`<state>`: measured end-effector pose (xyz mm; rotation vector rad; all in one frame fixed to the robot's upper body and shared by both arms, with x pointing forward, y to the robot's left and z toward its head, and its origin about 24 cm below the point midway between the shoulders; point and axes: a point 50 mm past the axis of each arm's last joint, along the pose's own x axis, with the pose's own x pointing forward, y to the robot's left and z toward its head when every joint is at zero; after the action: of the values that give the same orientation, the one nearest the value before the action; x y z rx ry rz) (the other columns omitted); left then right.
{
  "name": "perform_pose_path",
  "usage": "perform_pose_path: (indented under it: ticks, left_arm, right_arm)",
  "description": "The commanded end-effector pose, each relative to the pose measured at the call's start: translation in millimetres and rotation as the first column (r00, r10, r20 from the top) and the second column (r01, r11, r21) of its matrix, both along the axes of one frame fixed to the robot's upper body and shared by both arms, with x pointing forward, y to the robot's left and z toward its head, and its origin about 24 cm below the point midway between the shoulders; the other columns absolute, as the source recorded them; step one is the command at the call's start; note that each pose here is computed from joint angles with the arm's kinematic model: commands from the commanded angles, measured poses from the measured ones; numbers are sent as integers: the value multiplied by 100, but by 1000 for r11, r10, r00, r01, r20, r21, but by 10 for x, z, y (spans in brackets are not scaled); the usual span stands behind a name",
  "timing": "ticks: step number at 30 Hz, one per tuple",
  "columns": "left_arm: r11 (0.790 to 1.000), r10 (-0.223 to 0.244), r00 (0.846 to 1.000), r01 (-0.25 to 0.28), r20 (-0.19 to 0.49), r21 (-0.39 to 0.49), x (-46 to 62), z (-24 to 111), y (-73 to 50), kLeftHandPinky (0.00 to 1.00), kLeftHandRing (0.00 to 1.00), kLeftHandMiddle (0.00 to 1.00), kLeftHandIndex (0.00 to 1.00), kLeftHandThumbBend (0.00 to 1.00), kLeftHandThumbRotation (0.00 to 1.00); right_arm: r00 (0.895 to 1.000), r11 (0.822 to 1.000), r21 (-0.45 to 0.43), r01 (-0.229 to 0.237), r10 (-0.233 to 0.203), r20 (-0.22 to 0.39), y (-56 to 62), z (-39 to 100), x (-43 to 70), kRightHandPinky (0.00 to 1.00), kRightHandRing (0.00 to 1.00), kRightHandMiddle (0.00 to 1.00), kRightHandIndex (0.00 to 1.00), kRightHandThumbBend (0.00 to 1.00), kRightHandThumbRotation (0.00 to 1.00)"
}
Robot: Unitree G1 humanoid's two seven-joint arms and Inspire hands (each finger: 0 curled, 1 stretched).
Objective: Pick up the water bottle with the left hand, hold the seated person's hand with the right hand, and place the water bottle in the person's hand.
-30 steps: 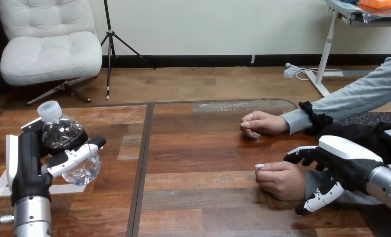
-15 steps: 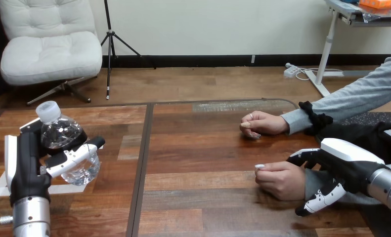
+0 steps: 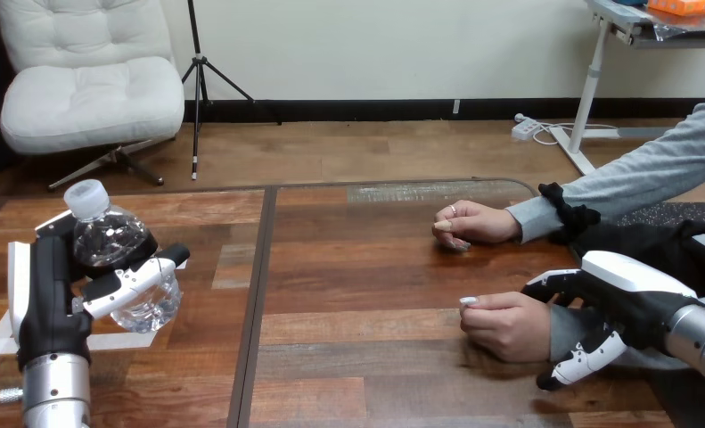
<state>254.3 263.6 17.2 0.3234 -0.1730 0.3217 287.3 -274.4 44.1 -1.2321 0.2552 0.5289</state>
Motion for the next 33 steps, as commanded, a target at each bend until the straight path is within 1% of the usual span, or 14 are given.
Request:
perform_pose_path:
  ticks: [1, 9, 15, 23, 33]
  left_arm:
    - [1000, -17, 992, 15, 124, 14, 119, 271, -30, 27, 31, 36, 37, 73, 0]
    - [1000, -25, 991, 23, 132, 12, 112, 278, -37, 27, 32, 36, 38, 73, 0]
    - [1000, -26, 991, 23, 132, 19, 108, 281, -38, 27, 32, 36, 38, 72, 0]
    - [1000, -20, 992, 16, 127, 26, 103, 282, -32, 27, 32, 36, 38, 73, 0]
    - [999, -27, 991, 24, 134, 24, 96, 285, -24, 27, 32, 36, 38, 72, 0]
  right_arm:
    - [993, 999, -36, 2, 2, 118, -30, 346, 221, 71, 81, 83, 81, 95, 24]
    - [992, 999, -52, 9, -3, 123, -53, 354, 247, 71, 80, 82, 80, 92, 24]
    - [993, 998, -66, 18, -10, 120, -70, 364, 265, 70, 80, 82, 80, 91, 25]
    - [992, 998, -68, 16, -7, 129, -82, 376, 280, 69, 79, 81, 79, 92, 26]
    - [991, 997, -76, 28, -18, 129, -100, 386, 299, 66, 77, 80, 77, 92, 24]
